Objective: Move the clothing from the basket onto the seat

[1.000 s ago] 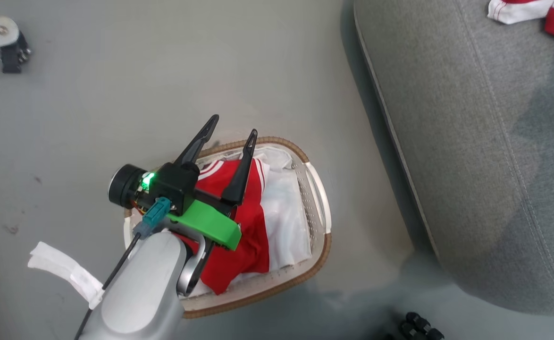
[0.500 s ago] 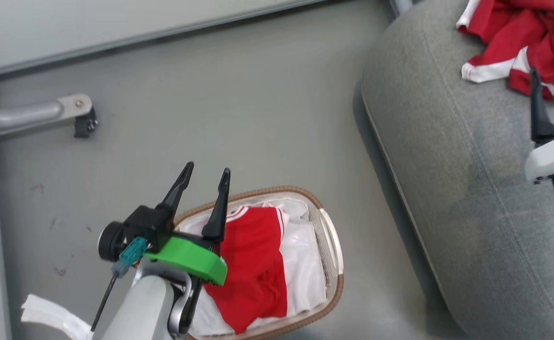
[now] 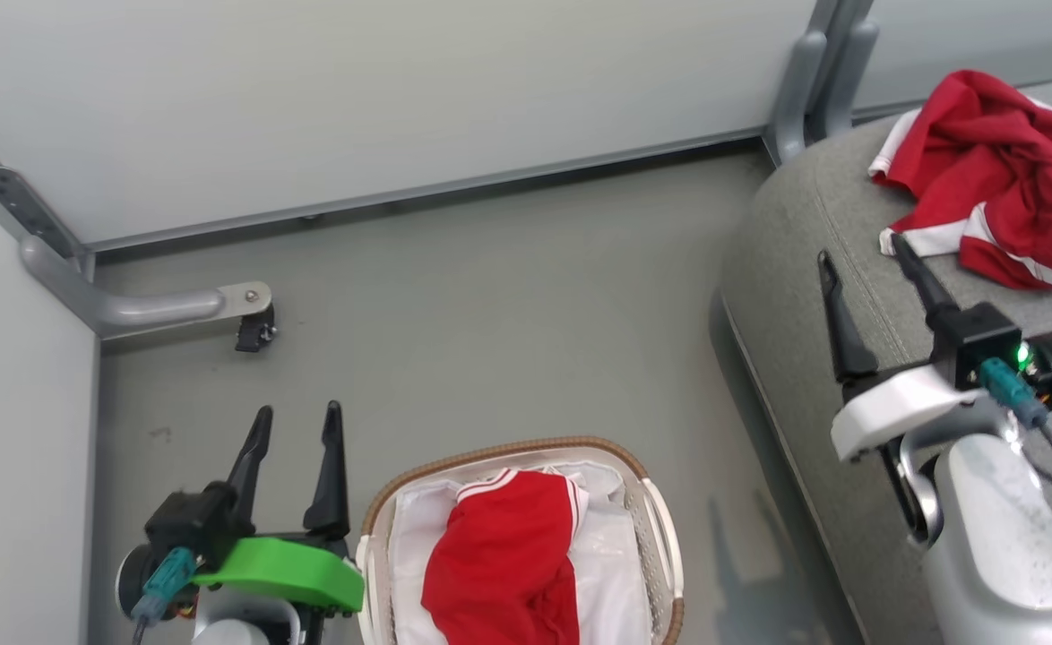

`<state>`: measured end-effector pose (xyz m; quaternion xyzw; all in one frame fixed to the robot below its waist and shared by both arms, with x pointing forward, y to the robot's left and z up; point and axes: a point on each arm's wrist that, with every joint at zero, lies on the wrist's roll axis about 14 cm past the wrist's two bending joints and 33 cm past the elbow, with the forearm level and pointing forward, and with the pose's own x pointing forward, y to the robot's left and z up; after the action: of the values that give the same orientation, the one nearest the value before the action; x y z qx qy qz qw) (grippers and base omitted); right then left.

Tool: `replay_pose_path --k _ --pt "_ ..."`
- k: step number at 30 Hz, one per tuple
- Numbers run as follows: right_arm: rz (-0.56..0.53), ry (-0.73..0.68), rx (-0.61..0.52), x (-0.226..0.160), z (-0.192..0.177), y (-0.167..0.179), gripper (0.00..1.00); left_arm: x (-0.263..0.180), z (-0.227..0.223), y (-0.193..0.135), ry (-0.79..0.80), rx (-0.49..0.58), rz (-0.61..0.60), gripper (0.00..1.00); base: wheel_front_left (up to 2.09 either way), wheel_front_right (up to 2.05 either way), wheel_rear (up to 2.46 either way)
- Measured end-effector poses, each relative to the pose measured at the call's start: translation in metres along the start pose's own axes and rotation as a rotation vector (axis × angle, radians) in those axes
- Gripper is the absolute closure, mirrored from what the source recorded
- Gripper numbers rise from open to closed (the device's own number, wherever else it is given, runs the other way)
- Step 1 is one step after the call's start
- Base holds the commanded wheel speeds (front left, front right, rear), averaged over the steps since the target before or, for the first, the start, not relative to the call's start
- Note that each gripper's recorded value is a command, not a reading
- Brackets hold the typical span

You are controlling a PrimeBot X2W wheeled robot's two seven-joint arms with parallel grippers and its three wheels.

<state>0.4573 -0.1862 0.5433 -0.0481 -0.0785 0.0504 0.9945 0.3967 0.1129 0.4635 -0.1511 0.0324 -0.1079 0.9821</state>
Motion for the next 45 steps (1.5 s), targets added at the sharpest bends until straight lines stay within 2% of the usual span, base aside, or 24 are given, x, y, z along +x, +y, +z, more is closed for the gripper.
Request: replay_pose_path --k 8,16,27,45 --pt "0.007 0.019 0.102 -0.03 -0.008 0.025 0.0 -0.036 0.014 0.038 -0.044 0.016 0.144 0.0 0.0 0.0 0.0" --pt "0.014 0.07 0.171 -0.058 -0.023 0.036 0.0 -0.059 0.008 0.049 -0.036 -0.022 0.203 0.0 0.0 0.0 0.0" --pt "0.022 0.099 0.183 -0.075 -0.03 0.041 0.0 -0.067 0.006 0.046 -0.035 -0.028 0.211 0.0 0.0 0.0 0.0" --pt "0.029 0.098 0.18 -0.075 -0.03 0.043 0.0 -0.068 -0.002 0.043 -0.008 -0.022 0.201 0.0 0.0 0.0 0.0"
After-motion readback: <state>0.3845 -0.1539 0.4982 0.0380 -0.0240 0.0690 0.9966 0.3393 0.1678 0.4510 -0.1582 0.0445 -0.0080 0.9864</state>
